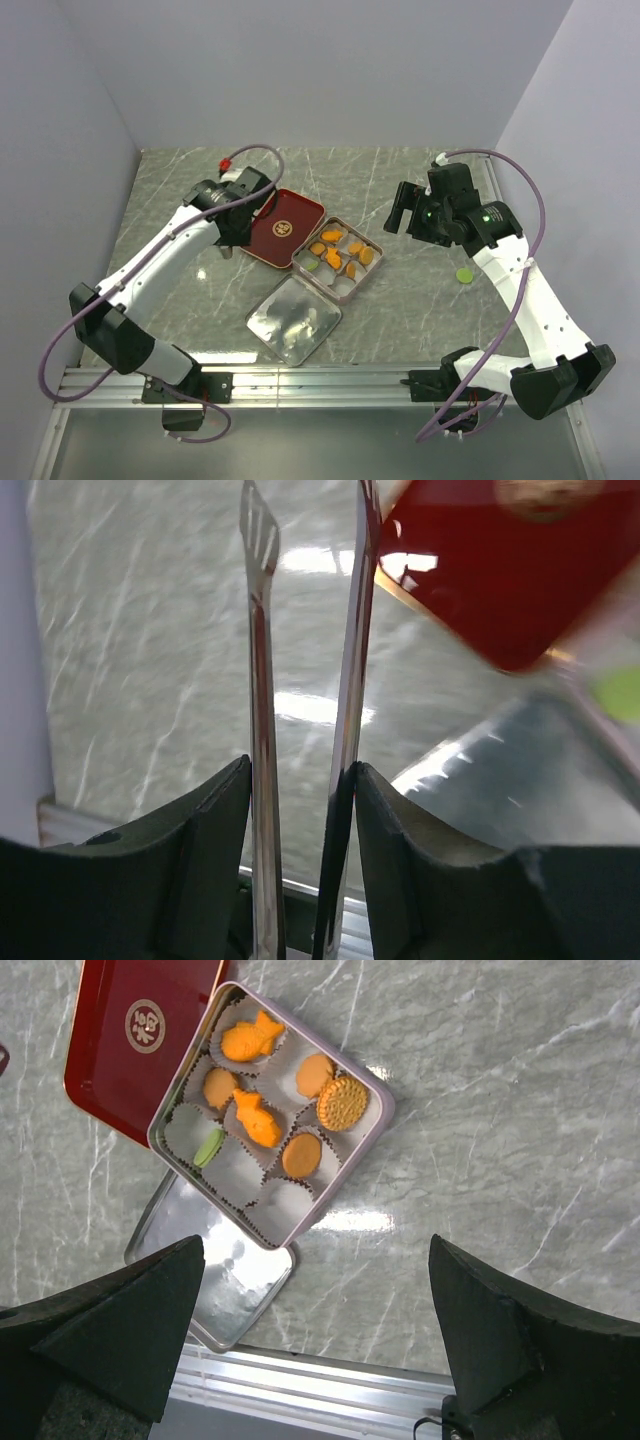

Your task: Pack the cookies

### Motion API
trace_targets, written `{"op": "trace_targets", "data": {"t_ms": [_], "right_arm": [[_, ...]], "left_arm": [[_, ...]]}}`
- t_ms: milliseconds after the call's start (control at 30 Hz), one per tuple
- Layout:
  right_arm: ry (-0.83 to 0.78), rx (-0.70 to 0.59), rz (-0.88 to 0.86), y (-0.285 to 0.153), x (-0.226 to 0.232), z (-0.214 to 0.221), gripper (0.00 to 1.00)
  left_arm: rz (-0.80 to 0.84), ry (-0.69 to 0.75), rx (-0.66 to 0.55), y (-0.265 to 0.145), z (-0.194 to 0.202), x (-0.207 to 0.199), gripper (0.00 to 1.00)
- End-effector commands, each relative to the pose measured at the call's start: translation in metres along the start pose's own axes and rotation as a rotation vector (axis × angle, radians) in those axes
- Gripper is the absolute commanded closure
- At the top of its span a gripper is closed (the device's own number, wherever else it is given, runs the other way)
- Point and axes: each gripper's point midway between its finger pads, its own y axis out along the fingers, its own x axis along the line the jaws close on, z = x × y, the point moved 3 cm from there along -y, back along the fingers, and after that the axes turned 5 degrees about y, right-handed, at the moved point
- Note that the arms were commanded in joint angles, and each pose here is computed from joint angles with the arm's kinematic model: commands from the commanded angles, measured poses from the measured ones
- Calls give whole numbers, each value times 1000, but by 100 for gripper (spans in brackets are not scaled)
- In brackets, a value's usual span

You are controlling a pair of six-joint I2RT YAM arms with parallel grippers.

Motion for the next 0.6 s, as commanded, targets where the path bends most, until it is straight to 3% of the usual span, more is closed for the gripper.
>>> {"op": "trace_targets", "data": {"t_ms": [0, 233, 433, 567], "right_arm": [[-5, -41, -24, -12, 6, -9, 0], [-16, -38, -9, -9, 7, -12, 0], [-21, -35, 8, -7, 5, -12, 0], [-15, -34, 19, -6, 4, -13, 0]], "left_arm": [[-98, -55, 29, 32, 7, 28, 49], [-182, -87, 121, 98, 21, 66, 50], [-159, -126, 200, 140, 32, 74, 50], [-69, -143, 286, 173, 50, 56, 51]]}}
